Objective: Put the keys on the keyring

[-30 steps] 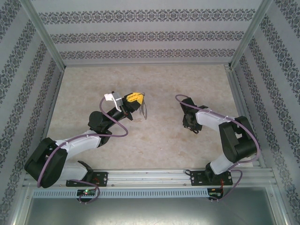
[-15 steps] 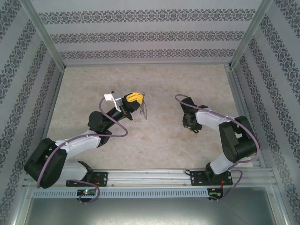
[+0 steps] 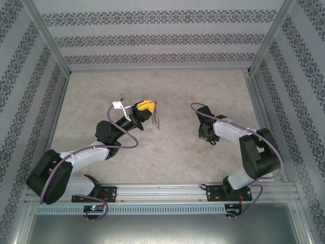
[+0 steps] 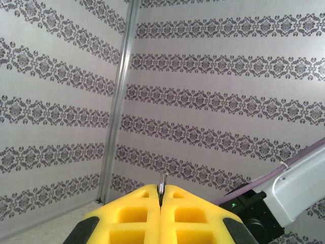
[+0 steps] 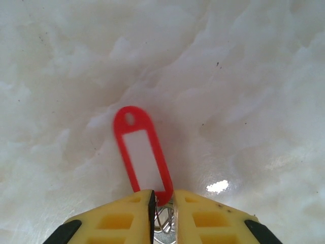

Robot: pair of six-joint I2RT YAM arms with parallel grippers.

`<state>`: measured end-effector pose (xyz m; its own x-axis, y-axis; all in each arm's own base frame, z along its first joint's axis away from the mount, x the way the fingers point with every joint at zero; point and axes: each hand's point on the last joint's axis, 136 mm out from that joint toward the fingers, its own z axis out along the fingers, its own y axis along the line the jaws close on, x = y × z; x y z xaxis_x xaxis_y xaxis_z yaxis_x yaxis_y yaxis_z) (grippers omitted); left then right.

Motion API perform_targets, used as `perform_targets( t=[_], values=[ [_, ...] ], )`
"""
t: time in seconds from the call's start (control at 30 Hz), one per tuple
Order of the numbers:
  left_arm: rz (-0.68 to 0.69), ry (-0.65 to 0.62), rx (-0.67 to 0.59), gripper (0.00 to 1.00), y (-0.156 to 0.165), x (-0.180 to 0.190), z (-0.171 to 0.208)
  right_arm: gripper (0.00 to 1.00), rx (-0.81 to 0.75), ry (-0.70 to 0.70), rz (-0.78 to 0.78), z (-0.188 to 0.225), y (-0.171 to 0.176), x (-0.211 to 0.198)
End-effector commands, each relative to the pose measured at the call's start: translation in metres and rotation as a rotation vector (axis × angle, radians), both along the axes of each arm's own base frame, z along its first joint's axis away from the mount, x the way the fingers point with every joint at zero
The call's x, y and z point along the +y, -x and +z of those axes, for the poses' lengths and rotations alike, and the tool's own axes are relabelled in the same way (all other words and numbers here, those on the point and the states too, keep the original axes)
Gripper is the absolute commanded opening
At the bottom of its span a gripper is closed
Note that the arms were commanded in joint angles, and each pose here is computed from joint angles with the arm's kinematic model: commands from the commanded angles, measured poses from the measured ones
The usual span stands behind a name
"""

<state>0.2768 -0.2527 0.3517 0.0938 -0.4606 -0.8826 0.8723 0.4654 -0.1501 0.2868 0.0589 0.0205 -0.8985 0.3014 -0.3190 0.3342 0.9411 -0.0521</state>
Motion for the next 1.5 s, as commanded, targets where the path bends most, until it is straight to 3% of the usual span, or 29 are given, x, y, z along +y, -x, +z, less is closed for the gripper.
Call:
perform_targets(
  t=[0.0, 0.57, 0.67, 0.83, 1.03, 1.2, 1.47],
  values=[
    [-0.038, 0.054, -0.065, 0.0, 0.015, 0.0, 0.023, 0.18, 0.017, 0.016, 0.002, -0.004, 0.006, -0.005],
    [-0.033, 0.058, -0.058, 0.0, 0.014, 0.001, 0.022, 0.0, -0.007, -0.019, 0.02, 0.007, 0.008, -0.002],
    [-0.035, 0.062, -0.052, 0.0, 0.013, 0.001, 0.022, 0.0, -0.082, -0.112, 0.058, 0.031, 0.0, 0.015],
    [-0.026, 0.056, -0.049, 0.0, 0.011, 0.0, 0.02, 0.0, -0.377, -0.421, 0.214, 0.106, -0.021, 0.065],
    [-0.028, 0.028, -0.028, 0.0, 0.005, -0.005, 0.007, 0.0, -0.618, -0.636, 0.352, 0.173, -0.022, 0.092],
    [-0.027, 0.03, -0.02, 0.0, 0.003, -0.006, 0.006, 0.0, -0.552, -0.635, 0.343, 0.166, -0.021, 0.093],
    [-0.012, 0.019, -0.012, 0.0, 0.003, -0.004, 0.003, 0.0, -0.255, -0.54, 0.385, 0.091, -0.011, 0.112]
  ],
)
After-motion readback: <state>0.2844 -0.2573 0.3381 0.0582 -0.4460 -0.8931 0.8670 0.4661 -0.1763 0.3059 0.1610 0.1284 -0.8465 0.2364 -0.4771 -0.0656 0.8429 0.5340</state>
